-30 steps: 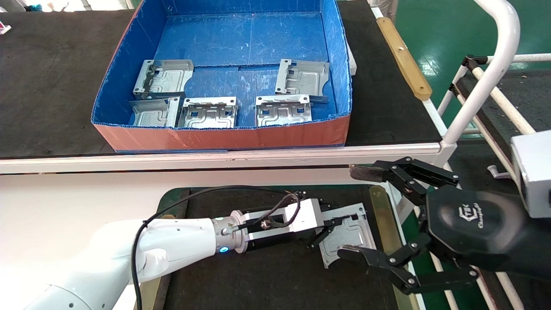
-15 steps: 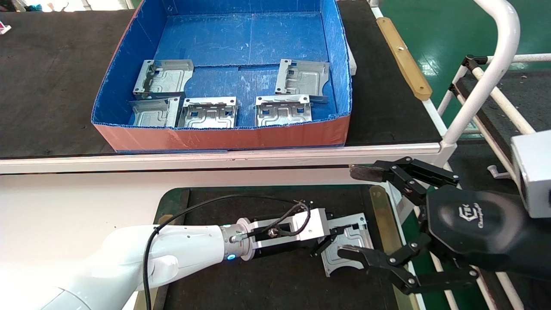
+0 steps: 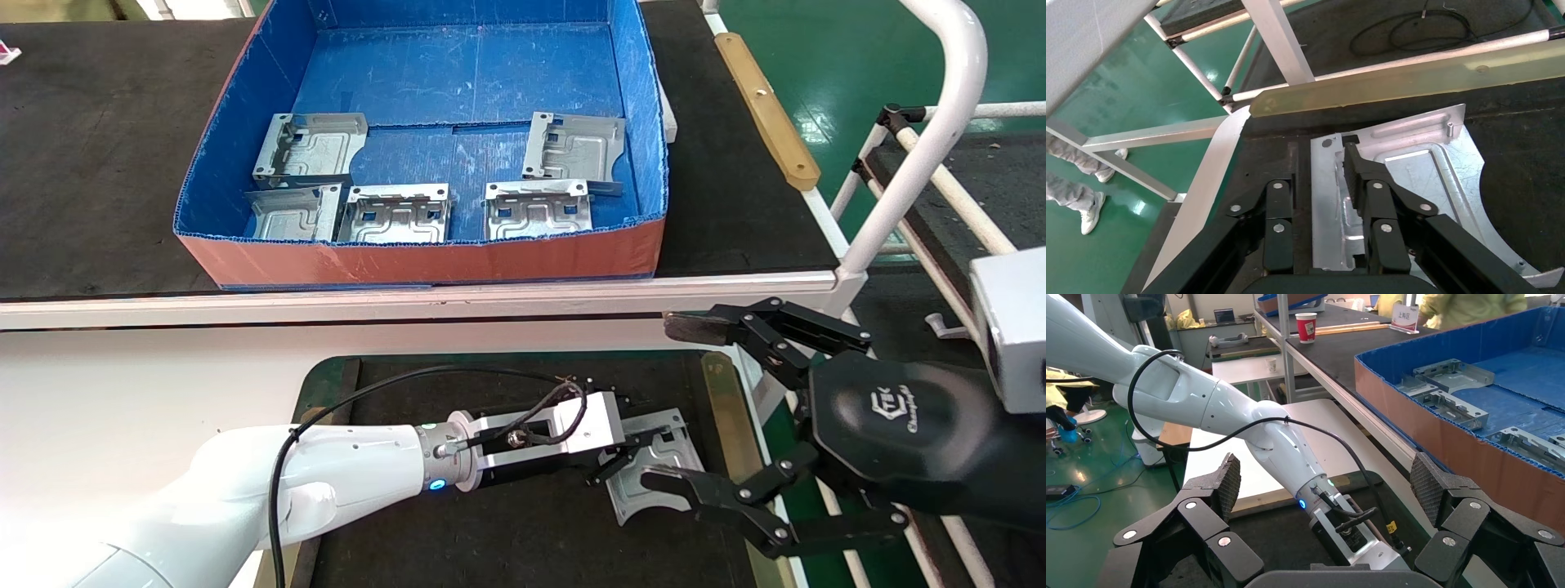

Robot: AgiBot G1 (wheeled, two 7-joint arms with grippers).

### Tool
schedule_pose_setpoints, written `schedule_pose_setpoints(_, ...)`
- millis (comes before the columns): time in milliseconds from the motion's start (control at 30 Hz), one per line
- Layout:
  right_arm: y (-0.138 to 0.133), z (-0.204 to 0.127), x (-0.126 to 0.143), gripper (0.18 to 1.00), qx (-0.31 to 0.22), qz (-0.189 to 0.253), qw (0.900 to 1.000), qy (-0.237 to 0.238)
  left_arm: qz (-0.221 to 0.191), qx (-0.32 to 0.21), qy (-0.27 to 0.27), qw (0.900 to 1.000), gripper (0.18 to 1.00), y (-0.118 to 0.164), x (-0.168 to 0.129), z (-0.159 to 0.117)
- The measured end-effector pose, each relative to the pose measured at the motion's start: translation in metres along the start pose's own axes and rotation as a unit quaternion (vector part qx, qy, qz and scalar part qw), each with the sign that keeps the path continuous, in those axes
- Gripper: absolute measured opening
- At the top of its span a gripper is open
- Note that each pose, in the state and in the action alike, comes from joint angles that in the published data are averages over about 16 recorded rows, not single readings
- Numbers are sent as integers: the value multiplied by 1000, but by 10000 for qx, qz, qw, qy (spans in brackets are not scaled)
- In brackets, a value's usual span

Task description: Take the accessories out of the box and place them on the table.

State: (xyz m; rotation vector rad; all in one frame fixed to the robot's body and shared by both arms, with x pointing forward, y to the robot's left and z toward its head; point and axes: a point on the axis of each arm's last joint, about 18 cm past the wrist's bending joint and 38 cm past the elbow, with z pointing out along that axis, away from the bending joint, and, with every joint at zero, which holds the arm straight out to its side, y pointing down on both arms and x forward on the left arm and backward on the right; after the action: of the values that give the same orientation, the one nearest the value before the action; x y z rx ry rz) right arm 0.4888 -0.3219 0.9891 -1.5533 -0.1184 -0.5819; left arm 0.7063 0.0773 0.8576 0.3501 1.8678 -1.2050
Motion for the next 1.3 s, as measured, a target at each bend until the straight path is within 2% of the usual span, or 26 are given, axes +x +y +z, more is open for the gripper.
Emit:
schedule_pose_setpoints(200,0,0,0,1001,0,0,10000,0,-45,35,-11,10000,413,0,-1,-3)
schedule_pose_setpoints(467,0,0,0,1001,0,0,10000,0,-373,271,-74,9989,577,-3,-7,-21)
schedule_pose_setpoints(933,0,0,0,1001,0,0,10000,0,-1214,995,-193,9874,861,-18,-25,-92)
schedule_pose_setpoints(1167,0,0,0,1001,0,0,10000,0,-1501,1310,-180,9798,950,-29,-32,-133)
schedule_pose_setpoints(1300,0,0,0,1001,0,0,10000,0,-1566,1389,-165,9777,970,-33,-34,-144)
